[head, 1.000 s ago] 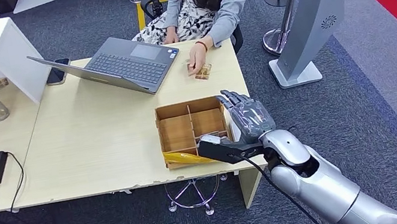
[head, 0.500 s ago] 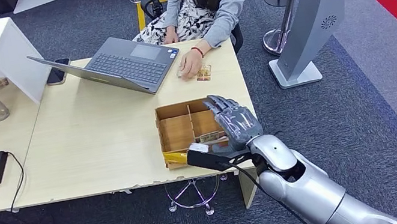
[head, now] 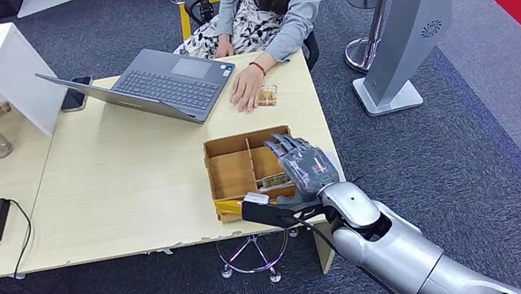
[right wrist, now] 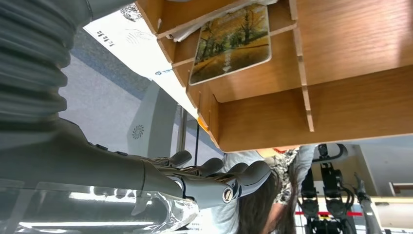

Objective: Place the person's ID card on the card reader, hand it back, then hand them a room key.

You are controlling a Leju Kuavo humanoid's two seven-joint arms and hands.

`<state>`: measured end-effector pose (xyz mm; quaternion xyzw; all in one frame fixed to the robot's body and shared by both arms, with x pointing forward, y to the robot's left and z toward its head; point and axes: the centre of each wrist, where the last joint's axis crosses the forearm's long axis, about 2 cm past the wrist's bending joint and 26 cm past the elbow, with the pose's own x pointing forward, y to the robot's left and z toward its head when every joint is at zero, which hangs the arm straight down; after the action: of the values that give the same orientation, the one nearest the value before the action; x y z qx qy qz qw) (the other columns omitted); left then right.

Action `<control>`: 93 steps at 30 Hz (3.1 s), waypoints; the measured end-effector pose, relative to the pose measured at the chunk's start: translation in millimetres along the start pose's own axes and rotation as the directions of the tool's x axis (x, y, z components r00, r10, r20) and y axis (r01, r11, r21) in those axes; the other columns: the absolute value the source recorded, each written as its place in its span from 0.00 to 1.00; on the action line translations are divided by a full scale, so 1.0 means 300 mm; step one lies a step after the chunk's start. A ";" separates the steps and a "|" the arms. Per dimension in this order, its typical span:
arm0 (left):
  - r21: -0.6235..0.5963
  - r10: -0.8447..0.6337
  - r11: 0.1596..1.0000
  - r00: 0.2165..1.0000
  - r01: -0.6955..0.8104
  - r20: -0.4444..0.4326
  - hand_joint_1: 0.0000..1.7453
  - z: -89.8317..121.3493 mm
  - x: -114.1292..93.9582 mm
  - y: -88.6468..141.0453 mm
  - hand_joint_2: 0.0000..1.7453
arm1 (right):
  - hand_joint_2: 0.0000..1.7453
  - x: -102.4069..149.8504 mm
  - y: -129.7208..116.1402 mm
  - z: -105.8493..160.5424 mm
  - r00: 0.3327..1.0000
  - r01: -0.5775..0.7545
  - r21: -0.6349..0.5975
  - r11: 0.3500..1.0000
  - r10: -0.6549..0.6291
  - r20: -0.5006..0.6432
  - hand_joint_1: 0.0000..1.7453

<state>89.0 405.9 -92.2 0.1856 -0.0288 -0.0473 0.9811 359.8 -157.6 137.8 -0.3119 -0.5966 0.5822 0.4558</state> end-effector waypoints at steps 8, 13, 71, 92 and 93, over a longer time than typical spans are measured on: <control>0.000 -0.001 1.000 1.000 0.001 0.003 0.00 0.000 0.000 0.000 0.00 | 1.00 -0.012 0.014 0.001 1.000 -0.009 0.020 1.000 0.009 -0.018 0.00; 0.000 -0.001 1.000 1.000 0.001 0.003 0.00 0.000 0.000 0.000 0.00 | 1.00 -0.017 0.021 0.002 1.000 -0.021 0.033 0.999 0.021 -0.021 0.00; -0.001 -0.008 1.000 1.000 0.008 0.014 0.00 -0.001 0.000 0.003 0.00 | 1.00 0.001 0.073 -0.023 1.000 -0.022 0.084 0.996 0.022 -0.003 0.27; -0.007 -0.011 1.000 1.000 0.011 0.013 0.00 -0.001 -0.001 0.003 0.00 | 1.00 0.008 0.078 -0.024 1.000 -0.005 0.067 0.998 0.003 0.025 1.00; -0.007 -0.010 1.000 1.000 0.010 0.013 0.00 -0.001 -0.001 0.003 0.00 | 1.00 0.009 0.078 -0.024 1.000 -0.004 0.066 0.998 0.003 0.026 1.00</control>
<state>88.8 406.8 -92.0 0.1821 -0.0340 -0.0537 0.9812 361.6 -149.3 114.6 -0.2899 -0.5824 0.6066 0.4570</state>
